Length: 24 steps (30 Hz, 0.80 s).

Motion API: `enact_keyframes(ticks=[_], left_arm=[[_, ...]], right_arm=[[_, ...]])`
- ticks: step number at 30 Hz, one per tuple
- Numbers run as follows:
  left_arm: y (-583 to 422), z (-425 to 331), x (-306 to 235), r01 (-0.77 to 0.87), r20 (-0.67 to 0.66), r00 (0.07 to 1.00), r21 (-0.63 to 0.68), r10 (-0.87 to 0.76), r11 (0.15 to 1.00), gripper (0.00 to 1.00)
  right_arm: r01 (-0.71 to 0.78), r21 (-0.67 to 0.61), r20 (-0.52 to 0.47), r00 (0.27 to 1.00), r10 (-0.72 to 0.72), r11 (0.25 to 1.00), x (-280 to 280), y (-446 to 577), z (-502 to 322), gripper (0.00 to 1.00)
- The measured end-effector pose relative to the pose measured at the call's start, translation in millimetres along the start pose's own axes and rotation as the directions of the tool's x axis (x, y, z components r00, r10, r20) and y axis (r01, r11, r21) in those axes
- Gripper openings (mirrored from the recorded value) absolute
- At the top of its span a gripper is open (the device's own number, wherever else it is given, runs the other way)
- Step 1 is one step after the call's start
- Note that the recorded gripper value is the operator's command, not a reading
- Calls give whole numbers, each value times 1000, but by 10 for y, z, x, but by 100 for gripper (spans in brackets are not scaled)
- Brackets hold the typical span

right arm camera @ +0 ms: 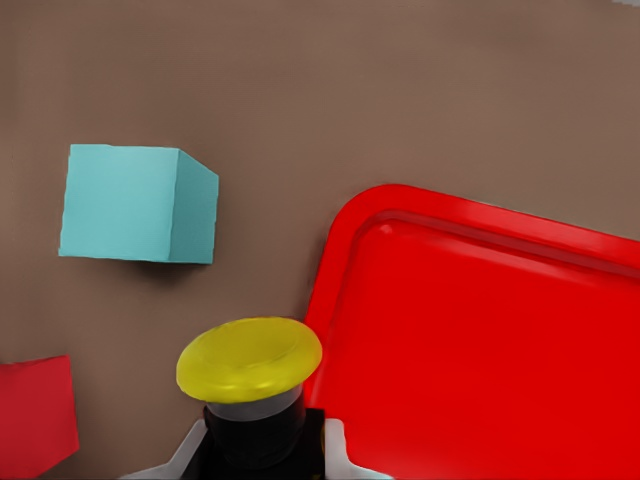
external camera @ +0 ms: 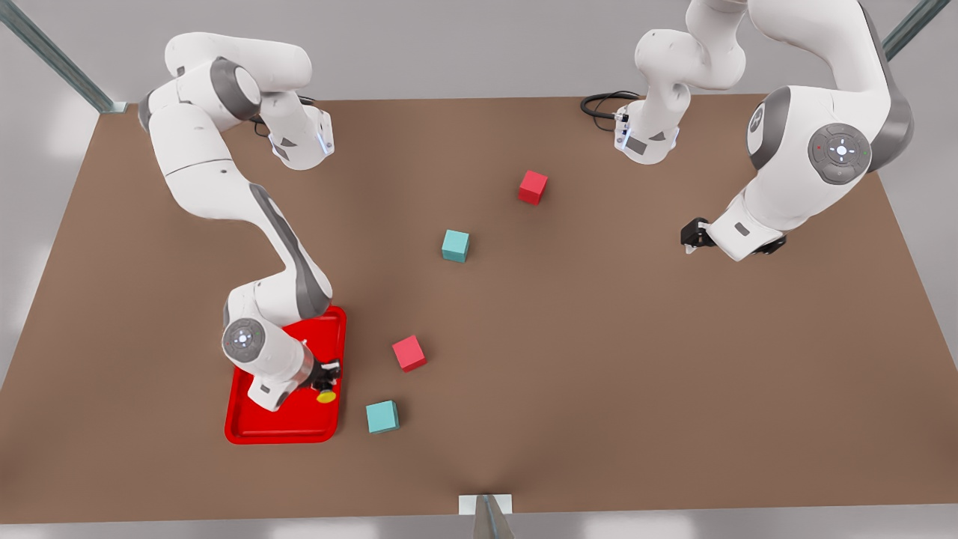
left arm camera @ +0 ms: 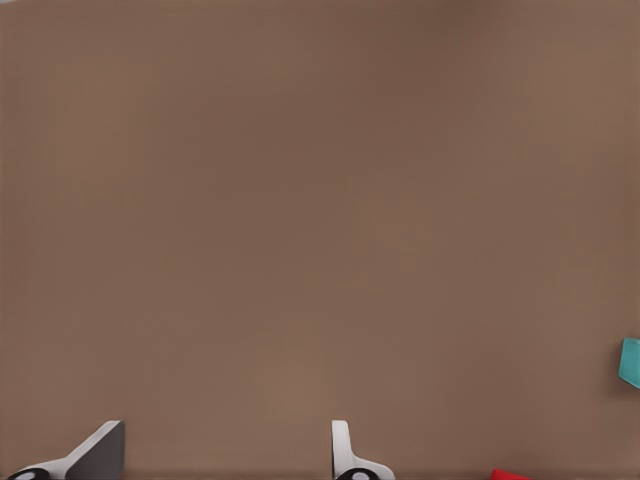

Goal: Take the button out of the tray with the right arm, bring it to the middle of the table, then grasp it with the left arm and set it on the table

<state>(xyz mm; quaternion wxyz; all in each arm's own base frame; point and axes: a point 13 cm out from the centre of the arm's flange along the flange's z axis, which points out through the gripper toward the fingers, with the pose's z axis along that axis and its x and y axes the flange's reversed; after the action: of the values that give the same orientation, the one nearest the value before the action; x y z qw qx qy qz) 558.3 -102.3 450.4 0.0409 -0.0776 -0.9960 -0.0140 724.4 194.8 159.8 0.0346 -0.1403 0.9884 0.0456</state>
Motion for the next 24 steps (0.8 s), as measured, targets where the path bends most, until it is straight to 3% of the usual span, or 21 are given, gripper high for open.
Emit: enact_keyframes(ticks=[7,10,16,24], left_arm=[[-2,0,0,0,0,1000,0,0,1000,100],[-1,26,-8,1,-5,1000,-1,-1,1000,100],[-3,33,-11,1,-5,1000,-1,-1,1000,100],[-2,51,-21,2,-7,1000,-1,-2,1000,100]], right_arm=[[171,-50,26,985,-170,984,3,2295,-430,45],[199,-6,46,979,-198,980,103,3184,-426,46],[128,12,75,989,-129,992,279,4231,-41,47],[-103,22,59,993,101,994,498,4542,640,50]])
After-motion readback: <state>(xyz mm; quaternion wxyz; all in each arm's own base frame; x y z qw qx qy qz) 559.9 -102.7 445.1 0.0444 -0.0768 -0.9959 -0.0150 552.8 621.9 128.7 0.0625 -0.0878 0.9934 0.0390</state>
